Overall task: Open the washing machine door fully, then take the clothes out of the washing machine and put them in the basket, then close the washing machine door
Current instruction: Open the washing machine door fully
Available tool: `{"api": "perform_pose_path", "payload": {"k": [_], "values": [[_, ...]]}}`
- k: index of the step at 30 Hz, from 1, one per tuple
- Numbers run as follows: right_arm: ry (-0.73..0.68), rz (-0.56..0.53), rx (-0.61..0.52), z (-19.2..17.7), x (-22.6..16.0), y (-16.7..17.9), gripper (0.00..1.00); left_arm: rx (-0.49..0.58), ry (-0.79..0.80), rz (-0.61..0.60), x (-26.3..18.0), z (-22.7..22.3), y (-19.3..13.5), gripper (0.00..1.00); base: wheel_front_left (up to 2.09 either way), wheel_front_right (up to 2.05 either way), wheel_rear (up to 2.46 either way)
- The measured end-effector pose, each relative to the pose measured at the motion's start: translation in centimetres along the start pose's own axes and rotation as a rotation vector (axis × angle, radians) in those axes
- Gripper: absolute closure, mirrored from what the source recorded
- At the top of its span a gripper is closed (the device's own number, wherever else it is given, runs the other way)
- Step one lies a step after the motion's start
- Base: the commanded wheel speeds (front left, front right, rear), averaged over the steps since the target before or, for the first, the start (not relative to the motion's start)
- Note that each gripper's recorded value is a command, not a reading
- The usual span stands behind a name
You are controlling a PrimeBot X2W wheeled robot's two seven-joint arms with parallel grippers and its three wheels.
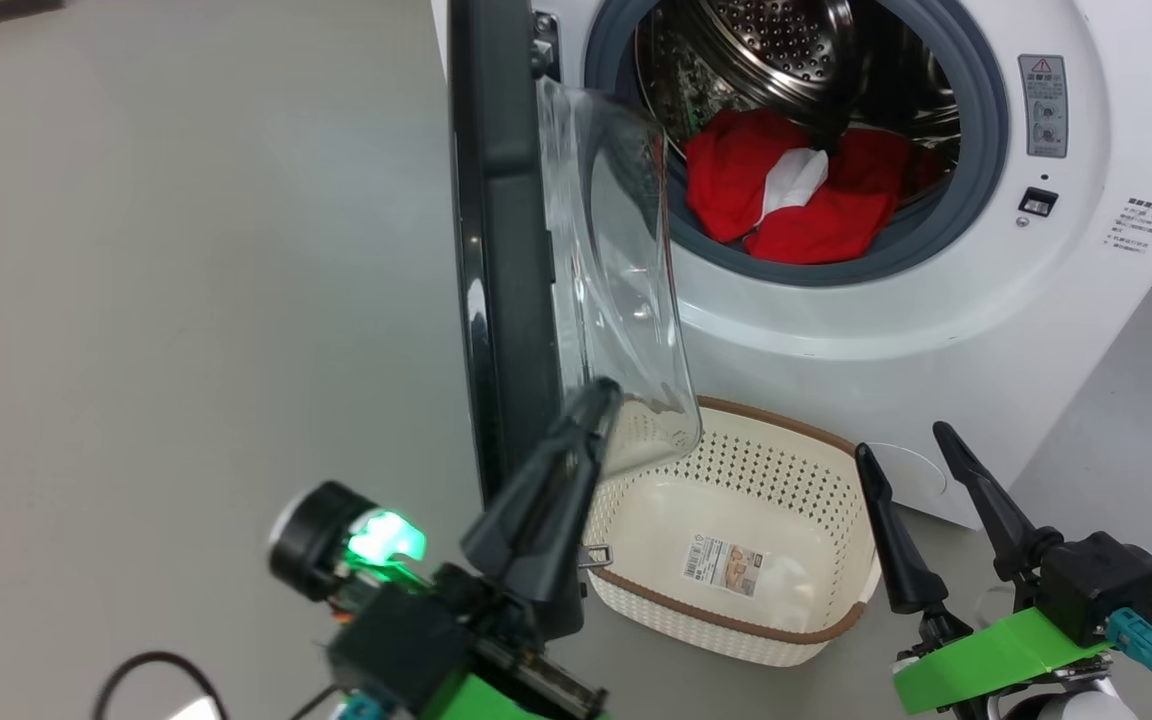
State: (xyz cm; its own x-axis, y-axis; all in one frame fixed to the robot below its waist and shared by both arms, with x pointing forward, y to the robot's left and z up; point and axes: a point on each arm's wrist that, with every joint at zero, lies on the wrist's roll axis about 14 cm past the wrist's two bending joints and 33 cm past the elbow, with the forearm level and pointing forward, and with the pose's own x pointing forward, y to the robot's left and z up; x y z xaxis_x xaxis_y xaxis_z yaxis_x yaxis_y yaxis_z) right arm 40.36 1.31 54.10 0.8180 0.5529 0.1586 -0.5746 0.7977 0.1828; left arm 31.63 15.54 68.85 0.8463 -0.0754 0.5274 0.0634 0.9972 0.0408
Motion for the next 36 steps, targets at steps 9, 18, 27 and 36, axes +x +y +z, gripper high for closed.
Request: {"api": "perform_pose_path", "payload": {"k": [9, 18, 27, 36], "values": [[0.008, -0.012, 0.01, -0.3, -0.1, -0.5, 0.0, -0.042, 0.219, -0.055, -0.9, -5.9, -2.1, 1.0, 0.0, 0.0, 0.0], [0.016, -0.021, 0.016, -0.7, -0.1, -0.8, 0.0, -0.052, 0.379, -0.029, -2.4, -10.4, -1.7, 1.0, 0.0, 0.0, 0.0], [0.019, -0.021, 0.033, -0.9, 0.0, -0.8, 0.0, -0.043, 0.439, 0.036, -3.1, -12.0, -0.1, 1.0, 0.0, 0.0, 0.0], [0.023, -0.006, 0.038, -1.1, 0.3, -0.4, 0.0, -0.024, 0.449, 0.091, -3.6, -11.9, 1.4, 1.0, 0.0, 0.0, 0.0]]}}
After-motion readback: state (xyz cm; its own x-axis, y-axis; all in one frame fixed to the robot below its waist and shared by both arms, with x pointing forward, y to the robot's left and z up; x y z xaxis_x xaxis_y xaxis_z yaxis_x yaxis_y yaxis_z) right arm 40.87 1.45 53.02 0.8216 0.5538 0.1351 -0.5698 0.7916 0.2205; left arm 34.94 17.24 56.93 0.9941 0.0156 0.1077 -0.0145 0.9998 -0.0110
